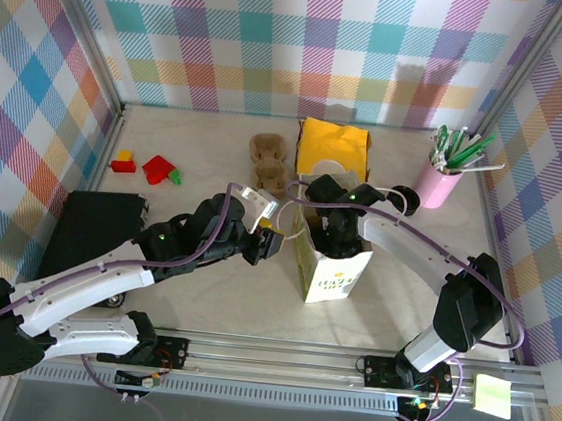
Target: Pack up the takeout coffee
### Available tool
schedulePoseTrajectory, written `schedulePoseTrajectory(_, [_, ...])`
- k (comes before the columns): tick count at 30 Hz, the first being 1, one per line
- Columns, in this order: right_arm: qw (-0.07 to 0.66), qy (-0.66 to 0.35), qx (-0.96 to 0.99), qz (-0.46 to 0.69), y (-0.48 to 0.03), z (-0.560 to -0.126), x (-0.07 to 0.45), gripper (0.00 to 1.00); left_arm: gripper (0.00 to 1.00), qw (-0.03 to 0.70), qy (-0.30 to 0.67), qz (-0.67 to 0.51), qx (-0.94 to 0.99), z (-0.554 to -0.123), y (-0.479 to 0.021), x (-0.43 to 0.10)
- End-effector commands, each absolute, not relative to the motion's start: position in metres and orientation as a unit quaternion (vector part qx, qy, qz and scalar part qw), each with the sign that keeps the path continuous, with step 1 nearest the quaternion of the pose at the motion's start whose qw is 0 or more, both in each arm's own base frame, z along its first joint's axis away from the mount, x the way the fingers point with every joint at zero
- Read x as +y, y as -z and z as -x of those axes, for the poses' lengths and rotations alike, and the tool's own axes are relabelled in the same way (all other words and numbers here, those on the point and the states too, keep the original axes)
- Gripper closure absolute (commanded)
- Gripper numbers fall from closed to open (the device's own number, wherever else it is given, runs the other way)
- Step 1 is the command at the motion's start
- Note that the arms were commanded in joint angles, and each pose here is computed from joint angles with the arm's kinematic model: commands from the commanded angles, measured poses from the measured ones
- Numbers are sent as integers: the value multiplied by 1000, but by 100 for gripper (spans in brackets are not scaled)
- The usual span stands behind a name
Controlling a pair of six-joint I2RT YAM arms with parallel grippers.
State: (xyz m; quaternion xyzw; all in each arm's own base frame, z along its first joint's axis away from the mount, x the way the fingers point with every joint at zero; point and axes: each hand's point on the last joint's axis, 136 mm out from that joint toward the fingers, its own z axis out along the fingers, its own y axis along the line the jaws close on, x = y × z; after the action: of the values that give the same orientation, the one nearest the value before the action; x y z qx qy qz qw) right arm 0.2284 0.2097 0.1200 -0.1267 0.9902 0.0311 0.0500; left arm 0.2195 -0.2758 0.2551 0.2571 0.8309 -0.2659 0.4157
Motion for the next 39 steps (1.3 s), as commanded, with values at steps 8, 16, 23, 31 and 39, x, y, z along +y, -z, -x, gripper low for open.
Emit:
schedulePoseTrajectory(8, [-15,-5,992,126,-67,-209,208,41,58,424,272,-244,828,-222,-259,-272])
schedulePoseTrajectory(16, [-12,-4,992,127,-70,-209,208,41,58,424,273,-245,828,-222,-259,-273])
schedulePoseTrajectory(23, [-8,-3,992,129,-74,-210,208,41,58,423,275,-245,828,-223,-259,-275])
schedulePoseTrajectory(31, [-1,-4,991,130,-77,-213,209,41,58,422,276,-247,827,-223,-260,-277])
schedulePoseTrajectory(39, [8,-5,991,131,-80,-216,211,41,58,422,277,-247,827,-224,-261,-278])
